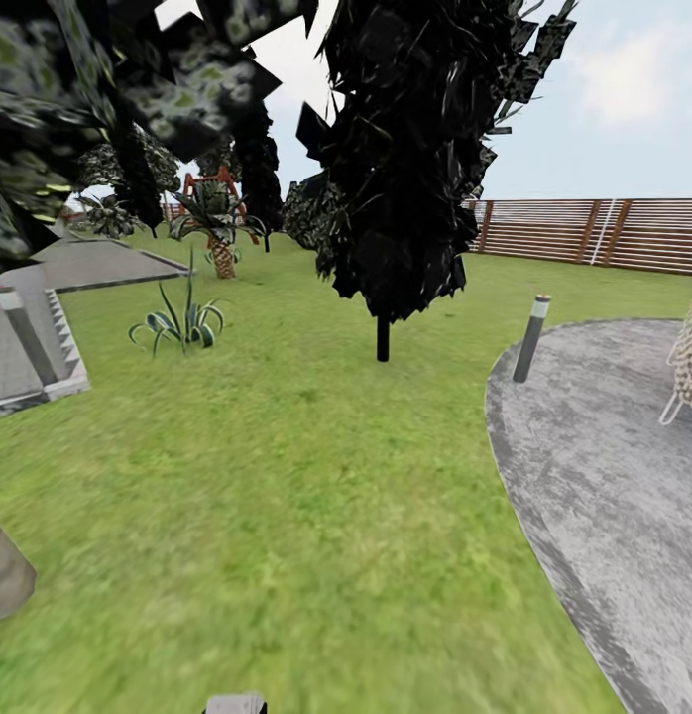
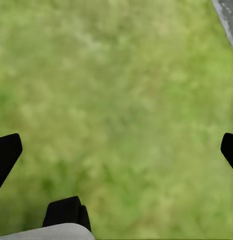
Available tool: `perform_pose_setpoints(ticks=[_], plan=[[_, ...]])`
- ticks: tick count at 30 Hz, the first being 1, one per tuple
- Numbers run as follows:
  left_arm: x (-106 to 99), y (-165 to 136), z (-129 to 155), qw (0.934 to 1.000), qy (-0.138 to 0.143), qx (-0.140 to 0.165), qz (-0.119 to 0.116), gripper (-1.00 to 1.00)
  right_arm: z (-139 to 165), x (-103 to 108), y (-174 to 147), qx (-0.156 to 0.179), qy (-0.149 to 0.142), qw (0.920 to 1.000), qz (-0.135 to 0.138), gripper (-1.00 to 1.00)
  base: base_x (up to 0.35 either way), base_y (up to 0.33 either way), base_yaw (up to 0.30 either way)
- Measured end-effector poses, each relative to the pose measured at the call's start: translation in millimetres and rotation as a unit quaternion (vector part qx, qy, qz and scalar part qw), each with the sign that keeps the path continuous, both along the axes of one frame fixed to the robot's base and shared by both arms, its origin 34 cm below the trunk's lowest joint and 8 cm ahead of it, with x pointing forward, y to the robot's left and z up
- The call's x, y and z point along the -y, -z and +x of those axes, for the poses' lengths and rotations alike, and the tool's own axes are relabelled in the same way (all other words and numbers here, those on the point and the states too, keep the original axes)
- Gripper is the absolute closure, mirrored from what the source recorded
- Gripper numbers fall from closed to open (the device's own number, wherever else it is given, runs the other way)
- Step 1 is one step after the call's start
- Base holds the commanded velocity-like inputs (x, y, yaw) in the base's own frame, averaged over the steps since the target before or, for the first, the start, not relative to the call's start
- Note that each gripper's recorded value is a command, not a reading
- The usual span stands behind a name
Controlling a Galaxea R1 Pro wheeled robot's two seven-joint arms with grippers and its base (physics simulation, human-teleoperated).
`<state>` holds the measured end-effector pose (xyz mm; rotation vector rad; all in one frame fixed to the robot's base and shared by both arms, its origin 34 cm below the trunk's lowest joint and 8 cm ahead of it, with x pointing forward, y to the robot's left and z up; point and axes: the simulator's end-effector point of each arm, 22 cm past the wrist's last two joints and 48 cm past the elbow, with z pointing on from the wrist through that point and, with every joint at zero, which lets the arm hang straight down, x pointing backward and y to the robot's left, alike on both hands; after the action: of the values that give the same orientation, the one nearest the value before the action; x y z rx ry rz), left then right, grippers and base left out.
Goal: Take the three Easter eggs out of the wicker basket on the lawn in the garden, then place them on the lawn next to a single tree (choose any tree) so that all three eggs are next to the same tree and none are left in the basket.
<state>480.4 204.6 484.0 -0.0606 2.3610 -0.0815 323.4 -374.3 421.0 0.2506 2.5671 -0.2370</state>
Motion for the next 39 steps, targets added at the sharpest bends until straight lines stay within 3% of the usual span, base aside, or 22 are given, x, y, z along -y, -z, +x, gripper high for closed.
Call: perform_pose_setpoints(ticks=[20,31,39], plan=[[-0.9,0.4,-0.3,1.0,-0.001,-0.001,0.001,-1.0,0.2,0.0,-0.1,0.0,0.0,1.0,0.0,-1.0,0.318,-0.025,0.0],[-1.0,0.3,-0.4,1.0,-0.001,-0.001,0.0,-1.0,0.1,-0.1,0.0,0.0,0.0,1.0,0.0,-1.0,0.324,0.0,0.209],[-1.1,0.3,-0.3,1.0,-0.001,-0.001,0.001,-1.0,0.1,0.0,0.0,0.0,0.0,1.0,0.0,-1.0,0.324,0.0,0.025]])
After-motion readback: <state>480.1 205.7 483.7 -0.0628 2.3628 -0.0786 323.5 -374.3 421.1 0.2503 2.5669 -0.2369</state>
